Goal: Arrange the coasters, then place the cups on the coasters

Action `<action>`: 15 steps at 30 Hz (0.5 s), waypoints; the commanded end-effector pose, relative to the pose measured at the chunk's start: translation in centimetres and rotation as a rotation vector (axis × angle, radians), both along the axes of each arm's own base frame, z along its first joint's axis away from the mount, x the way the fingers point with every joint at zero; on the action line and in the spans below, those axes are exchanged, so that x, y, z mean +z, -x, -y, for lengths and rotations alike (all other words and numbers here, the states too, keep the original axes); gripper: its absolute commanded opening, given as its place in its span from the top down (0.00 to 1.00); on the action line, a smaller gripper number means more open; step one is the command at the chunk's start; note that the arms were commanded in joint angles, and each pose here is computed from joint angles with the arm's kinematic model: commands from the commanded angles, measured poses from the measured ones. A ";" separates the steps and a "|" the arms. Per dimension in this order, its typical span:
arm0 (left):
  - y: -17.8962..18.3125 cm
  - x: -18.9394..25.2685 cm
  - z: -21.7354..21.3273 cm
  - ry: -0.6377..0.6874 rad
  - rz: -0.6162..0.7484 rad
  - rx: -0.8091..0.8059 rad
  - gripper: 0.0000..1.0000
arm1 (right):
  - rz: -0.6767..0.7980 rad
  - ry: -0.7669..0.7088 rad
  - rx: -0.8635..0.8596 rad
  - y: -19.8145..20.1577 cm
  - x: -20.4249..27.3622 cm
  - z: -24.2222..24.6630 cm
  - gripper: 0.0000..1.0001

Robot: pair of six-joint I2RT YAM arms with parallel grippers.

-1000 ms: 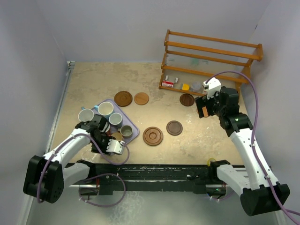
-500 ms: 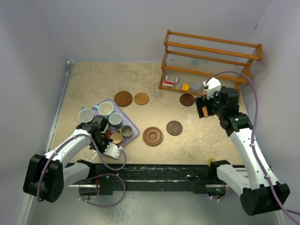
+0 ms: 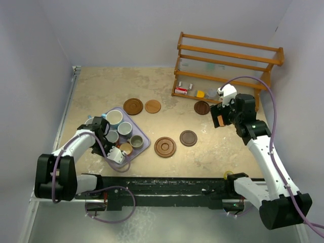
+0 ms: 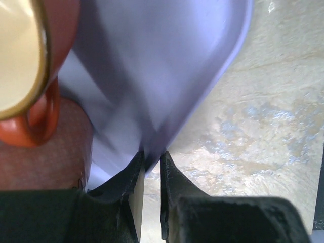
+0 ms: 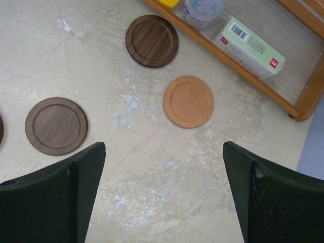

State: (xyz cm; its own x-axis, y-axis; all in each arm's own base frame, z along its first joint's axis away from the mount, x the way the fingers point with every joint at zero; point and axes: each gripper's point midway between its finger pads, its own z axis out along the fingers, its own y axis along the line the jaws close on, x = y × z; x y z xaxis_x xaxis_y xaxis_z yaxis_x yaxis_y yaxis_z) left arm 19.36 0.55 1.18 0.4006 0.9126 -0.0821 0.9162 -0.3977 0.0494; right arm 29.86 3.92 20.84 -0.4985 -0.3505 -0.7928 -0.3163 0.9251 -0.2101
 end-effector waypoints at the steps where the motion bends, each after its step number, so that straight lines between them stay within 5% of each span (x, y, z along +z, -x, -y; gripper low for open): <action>1: -4.1 -1.0 -2.8 -0.096 0.108 0.015 0.95 | 0.020 0.008 0.017 -0.6 0.8 -0.3 0.00; 15: -8.0 -0.9 -5.5 -0.113 0.198 0.024 0.97 | 0.002 0.015 0.024 -0.8 0.4 -0.4 0.00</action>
